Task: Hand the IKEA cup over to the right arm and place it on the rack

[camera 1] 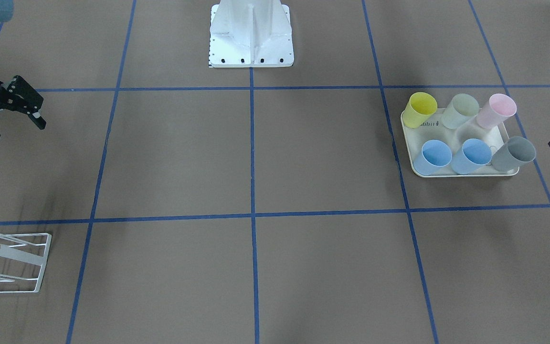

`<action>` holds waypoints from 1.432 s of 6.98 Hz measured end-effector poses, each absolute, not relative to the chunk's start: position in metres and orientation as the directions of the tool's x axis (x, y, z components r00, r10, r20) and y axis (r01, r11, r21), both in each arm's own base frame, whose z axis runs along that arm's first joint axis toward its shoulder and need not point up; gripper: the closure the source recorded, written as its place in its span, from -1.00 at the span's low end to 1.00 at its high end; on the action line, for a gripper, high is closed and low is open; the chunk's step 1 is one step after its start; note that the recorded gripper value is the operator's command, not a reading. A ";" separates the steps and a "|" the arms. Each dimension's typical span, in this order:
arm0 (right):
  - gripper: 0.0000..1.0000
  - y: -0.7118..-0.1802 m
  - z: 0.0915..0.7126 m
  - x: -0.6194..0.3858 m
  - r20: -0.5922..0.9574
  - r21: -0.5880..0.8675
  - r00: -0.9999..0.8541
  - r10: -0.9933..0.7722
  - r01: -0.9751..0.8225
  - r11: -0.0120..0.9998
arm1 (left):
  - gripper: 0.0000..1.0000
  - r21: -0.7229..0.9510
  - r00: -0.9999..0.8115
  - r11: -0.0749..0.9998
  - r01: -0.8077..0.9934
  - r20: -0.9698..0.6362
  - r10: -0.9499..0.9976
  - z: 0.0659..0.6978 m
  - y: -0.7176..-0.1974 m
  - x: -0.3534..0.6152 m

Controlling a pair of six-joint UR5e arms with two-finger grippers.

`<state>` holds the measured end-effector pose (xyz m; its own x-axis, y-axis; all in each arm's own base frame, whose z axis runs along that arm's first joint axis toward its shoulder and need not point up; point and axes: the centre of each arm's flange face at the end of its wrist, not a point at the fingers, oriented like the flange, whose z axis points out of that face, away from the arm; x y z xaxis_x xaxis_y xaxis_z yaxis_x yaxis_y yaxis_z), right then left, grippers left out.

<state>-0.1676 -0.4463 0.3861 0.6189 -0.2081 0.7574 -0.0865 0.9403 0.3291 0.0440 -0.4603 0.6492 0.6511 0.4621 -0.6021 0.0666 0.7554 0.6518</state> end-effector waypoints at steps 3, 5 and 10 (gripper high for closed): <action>-0.99 -0.445 0.385 -0.171 0.758 0.330 0.617 -0.212 -0.083 0.940 | -0.68 0.653 0.662 0.756 0.027 -0.579 0.476 0.666 -0.447 0.078; -0.99 -0.445 0.385 -0.171 0.758 0.330 0.617 -0.212 -0.082 0.941 | 0.01 0.653 0.658 0.758 0.004 -0.572 0.490 0.671 -0.442 0.089; -0.99 -0.445 0.386 -0.171 0.757 0.329 0.618 -0.211 -0.082 0.941 | 0.67 0.652 0.645 0.758 -0.029 -0.567 0.513 0.676 -0.438 0.103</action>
